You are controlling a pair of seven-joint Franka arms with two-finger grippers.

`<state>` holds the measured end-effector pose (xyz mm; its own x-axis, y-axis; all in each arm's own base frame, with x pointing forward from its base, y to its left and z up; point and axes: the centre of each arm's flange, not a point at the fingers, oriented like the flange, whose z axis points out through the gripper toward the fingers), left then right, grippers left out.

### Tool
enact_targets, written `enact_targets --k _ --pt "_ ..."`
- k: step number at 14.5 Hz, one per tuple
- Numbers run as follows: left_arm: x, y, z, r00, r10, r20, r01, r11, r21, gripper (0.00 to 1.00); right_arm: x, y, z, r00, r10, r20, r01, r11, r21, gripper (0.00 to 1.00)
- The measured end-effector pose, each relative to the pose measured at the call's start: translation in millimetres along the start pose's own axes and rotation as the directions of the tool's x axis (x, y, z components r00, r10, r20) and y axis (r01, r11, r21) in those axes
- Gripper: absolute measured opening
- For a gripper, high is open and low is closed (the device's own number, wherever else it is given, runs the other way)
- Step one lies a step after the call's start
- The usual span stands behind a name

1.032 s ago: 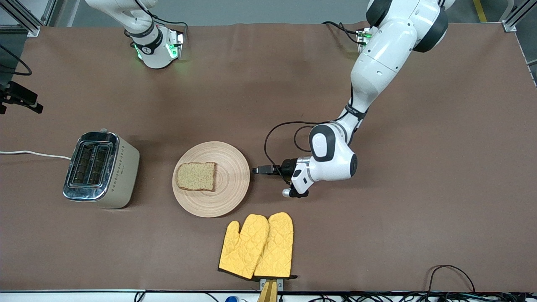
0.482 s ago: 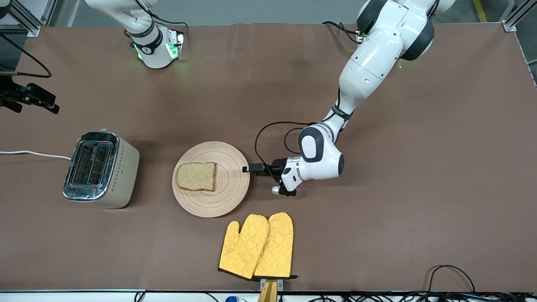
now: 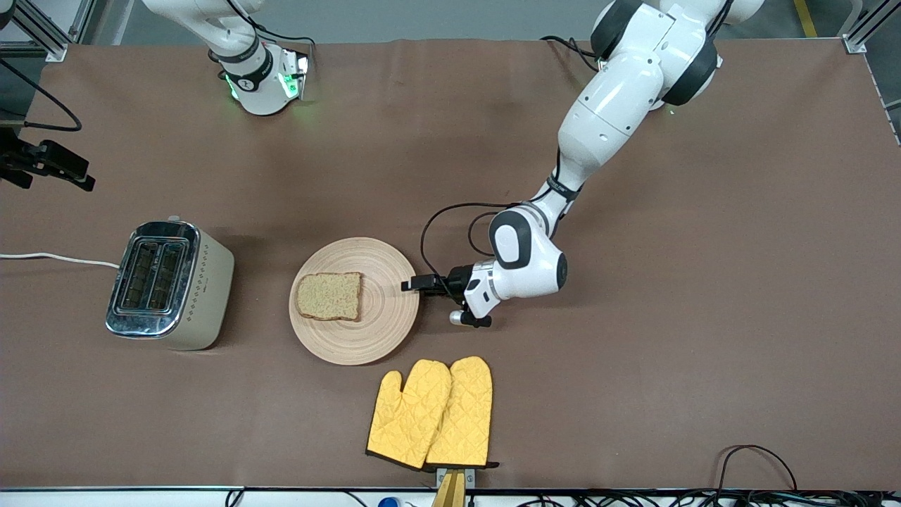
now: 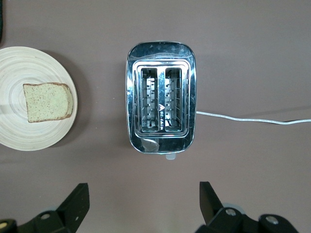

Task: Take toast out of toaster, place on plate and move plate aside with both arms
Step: 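Grip the wooden plate rim with the left gripper, then drag the plate with the left gripper away from the toaster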

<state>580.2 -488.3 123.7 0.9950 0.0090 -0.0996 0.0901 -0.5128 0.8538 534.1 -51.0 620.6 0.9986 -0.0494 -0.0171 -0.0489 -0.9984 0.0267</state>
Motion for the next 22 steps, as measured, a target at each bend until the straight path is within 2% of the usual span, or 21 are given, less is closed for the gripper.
enact_targets --k 1,2,9,13,16,19,22 --pt "-1.7 1.1 4.8 1.0 0.006 -0.007 -0.006 1.0 0.004 0.85 0.0 1.1 0.0 1.0 -0.001 0.0 0.001 1.0 0.0 1.0" --pt "-3.8 3.0 8.8 1.0 0.011 -0.01 -0.011 1.0 0.007 0.8 0.0 2.7 -0.1 1.0 0.0 -0.001 0.0 1.0 -0.001 1.0" --pt "-1.1 2.4 8.6 1.0 0.021 -0.022 -0.02 1.0 0.011 0.09 0.0 7.5 -0.2 1.0 0.004 -0.003 -0.004 1.0 -0.002 1.0" --pt "16.3 9.0 -9.4 0.997 0.057 -0.058 -0.055 0.998 0.022 0.1 0.1 7.3 0.0 1.0 0.004 -0.003 -0.004 1.0 0.0 1.0" --pt "51.6 12.6 -58.4 0.992 0.077 -0.095 -0.076 0.997 0.02 0.1 0.1 7.2 0.3 1.0 0.004 -0.002 -0.004 1.0 0.001 1.0" --pt "77.6 16.8 -115.5 0.997 0.063 -0.05 -0.066 0.997 -0.048 0.1 0.1 7.3 0.6 1.0 0.004 0.0 -0.004 1.0 0.001 1.0" --pt "87.5 3.6 -160.7 0.998 0.068 0.008 -0.067 0.993 -0.097 0.1 0.1 7.2 0.6 1.0 0.004 0.0 -0.004 1.0 0.001 1.0"
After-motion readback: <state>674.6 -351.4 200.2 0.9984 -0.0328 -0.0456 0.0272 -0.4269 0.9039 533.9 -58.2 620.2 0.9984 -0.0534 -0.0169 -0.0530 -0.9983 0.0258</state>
